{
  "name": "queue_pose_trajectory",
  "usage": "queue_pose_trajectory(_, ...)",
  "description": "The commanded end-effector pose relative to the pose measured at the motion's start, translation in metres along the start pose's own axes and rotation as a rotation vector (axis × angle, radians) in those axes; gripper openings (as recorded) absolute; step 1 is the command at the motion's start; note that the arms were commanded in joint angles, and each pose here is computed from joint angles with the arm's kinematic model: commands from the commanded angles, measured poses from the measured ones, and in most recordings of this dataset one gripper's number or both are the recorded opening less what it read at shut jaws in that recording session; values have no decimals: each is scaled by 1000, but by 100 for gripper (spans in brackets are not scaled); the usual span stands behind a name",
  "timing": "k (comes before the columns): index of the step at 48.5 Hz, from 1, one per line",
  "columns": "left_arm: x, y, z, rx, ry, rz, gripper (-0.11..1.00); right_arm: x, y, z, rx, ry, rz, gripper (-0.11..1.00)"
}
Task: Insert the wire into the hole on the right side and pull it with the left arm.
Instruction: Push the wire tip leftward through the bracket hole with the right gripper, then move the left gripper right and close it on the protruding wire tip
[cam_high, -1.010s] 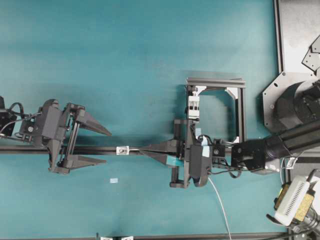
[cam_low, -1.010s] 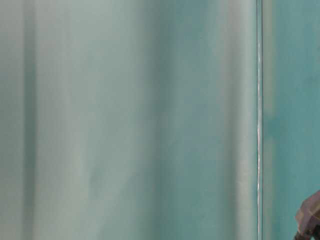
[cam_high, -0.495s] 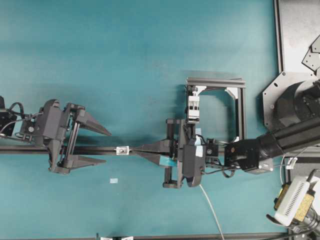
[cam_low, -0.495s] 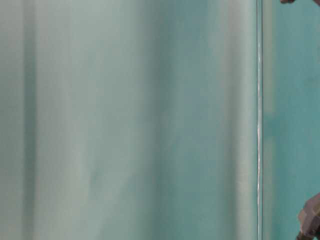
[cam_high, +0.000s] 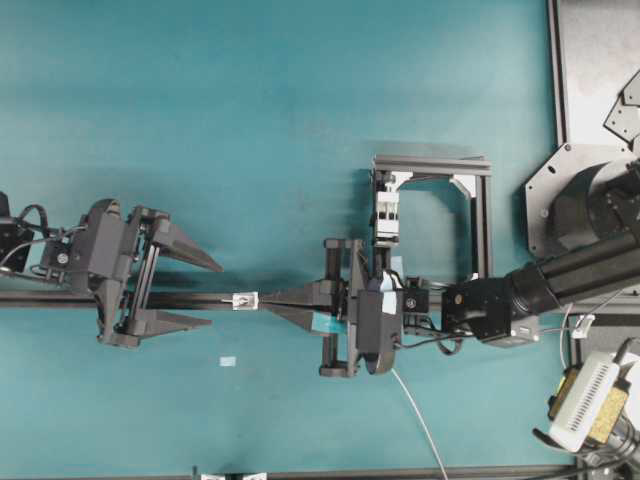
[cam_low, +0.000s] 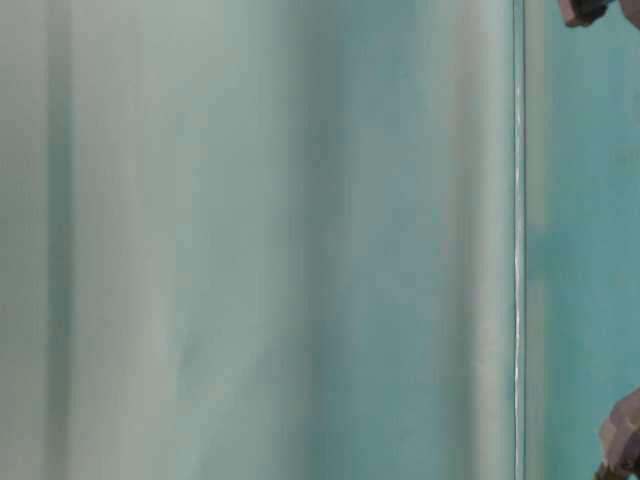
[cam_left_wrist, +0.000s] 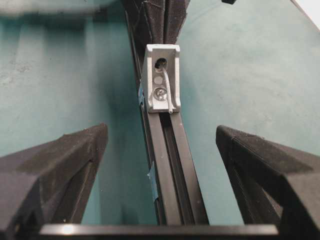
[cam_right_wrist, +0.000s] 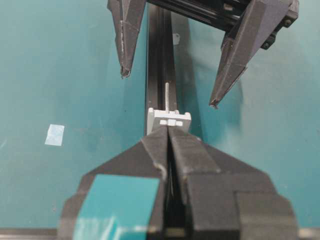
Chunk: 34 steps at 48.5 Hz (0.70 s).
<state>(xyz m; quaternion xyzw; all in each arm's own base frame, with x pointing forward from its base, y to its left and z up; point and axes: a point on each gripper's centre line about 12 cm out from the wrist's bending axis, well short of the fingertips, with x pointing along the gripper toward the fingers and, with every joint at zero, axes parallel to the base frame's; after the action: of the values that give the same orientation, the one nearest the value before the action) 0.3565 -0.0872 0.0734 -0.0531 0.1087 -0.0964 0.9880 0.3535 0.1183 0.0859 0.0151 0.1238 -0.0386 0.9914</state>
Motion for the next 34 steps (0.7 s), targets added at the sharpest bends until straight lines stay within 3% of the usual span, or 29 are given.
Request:
queue_pose_trajectory(1, 3, -1, 11, -3, -37, -3, 72, 2, 3, 10, 11, -26, 7, 4)
queue_pose_trajectory(34, 17, -3, 18, -6, -18, -3, 70, 2, 3, 9, 11, -21, 8, 4)
